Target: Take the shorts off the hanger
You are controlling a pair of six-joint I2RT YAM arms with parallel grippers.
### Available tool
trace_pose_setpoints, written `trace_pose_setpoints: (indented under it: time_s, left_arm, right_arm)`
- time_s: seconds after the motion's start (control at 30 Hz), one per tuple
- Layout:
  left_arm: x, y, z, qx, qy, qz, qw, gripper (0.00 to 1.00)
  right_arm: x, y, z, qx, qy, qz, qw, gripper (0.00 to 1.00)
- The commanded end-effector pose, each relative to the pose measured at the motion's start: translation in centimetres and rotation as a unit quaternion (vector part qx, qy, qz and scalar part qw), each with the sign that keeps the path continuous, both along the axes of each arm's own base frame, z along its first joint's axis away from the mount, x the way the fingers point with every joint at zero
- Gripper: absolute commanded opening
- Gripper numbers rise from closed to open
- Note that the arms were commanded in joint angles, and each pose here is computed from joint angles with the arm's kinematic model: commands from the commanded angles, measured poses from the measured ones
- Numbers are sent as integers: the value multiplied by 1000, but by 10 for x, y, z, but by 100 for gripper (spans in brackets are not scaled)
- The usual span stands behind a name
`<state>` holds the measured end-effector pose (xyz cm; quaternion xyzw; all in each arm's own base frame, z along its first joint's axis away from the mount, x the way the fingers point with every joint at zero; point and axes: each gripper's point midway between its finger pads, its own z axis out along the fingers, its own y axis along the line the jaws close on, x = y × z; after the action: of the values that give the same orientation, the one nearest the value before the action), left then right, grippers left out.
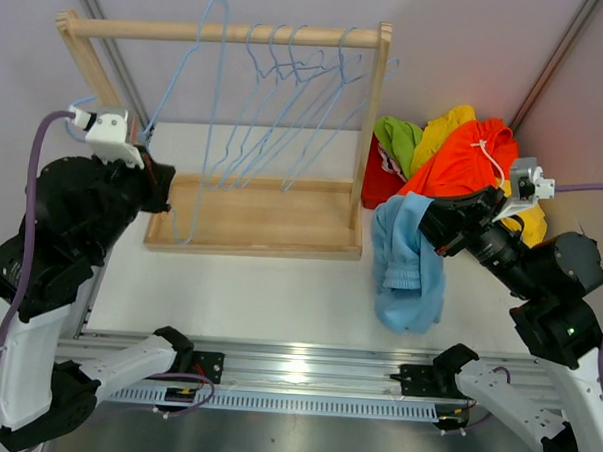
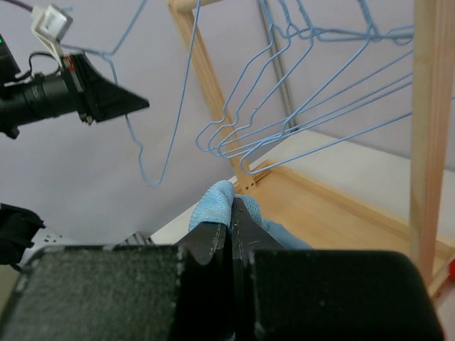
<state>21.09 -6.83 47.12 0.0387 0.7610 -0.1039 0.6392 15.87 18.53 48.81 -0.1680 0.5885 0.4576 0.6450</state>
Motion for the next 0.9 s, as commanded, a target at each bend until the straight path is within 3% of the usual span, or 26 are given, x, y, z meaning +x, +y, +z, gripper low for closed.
trace_pose_setpoints:
  time_s: [0.0, 0.27, 0.6, 0.87]
  left_arm:
    - [-36, 62, -13, 0, 7, 117, 993, 0]
    - [-53, 73, -41, 7, 34, 126, 991, 0]
    - [-13, 54, -102, 65, 98, 139, 983, 0]
    - [28, 42, -64, 79, 64, 158, 982, 0]
  right_arm:
    - [-7, -20, 36, 21, -61, -40, 997, 0]
    - [-5, -24, 25, 27, -53, -53, 997, 0]
    - [-13, -38, 23, 30, -54, -75, 995, 0]
    - [-21, -47, 19, 26, -54, -85, 995, 0]
